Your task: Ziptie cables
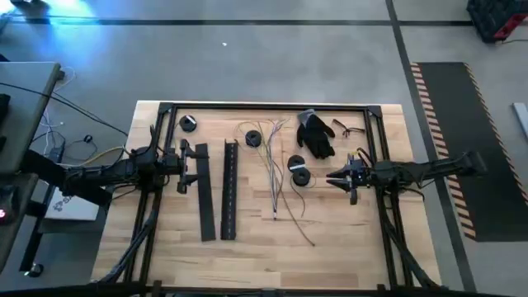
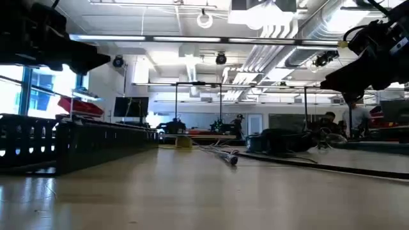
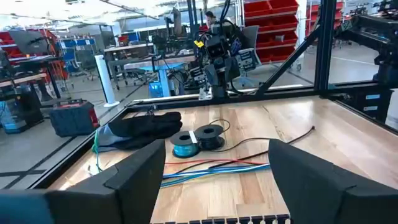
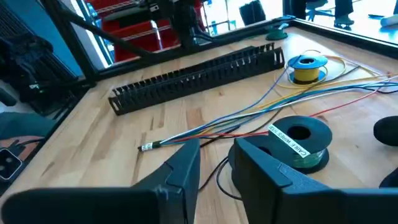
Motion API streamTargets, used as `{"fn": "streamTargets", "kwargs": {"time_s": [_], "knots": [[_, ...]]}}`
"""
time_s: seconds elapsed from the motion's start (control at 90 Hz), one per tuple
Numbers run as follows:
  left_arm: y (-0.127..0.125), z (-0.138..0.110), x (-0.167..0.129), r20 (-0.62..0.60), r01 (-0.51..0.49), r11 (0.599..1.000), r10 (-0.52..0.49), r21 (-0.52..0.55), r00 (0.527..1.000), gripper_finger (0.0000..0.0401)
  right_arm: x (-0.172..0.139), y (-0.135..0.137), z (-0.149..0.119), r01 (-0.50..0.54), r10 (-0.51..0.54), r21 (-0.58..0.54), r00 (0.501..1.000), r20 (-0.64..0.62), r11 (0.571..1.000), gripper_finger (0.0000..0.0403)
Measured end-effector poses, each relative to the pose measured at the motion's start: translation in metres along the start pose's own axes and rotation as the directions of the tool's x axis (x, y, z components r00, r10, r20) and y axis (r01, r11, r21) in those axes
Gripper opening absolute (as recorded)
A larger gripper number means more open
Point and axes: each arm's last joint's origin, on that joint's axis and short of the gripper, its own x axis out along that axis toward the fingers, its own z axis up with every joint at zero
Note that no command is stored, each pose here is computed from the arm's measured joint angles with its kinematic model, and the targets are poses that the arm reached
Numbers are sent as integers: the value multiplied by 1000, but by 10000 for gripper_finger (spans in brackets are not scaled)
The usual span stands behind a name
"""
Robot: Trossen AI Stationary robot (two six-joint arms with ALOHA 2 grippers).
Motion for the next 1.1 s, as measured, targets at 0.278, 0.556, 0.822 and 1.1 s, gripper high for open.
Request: {"fn": "streamTargets", "kwargs": {"time_s": [0.278, 0.556, 0.822, 1.1], "knots": [[0, 0, 0, 0, 0, 1000, 0, 0, 1000, 268, 0, 0, 0, 0, 0, 0, 1000, 0, 1000, 82], [3, 2, 0, 8, -90, 996, 90, 2, 996, 268, 0, 0, 0, 0, 0, 0, 1000, 0, 1000, 82], [5, 8, -1, 64, -127, 935, 156, -331, 986, 268, 0, 0, 0, 0, 0, 0, 1000, 0, 1000, 82], [0, 16, 3, 107, 37, 913, 8, -407, 994, 268, 0, 0, 0, 0, 0, 0, 1000, 0, 1000, 82]]}}
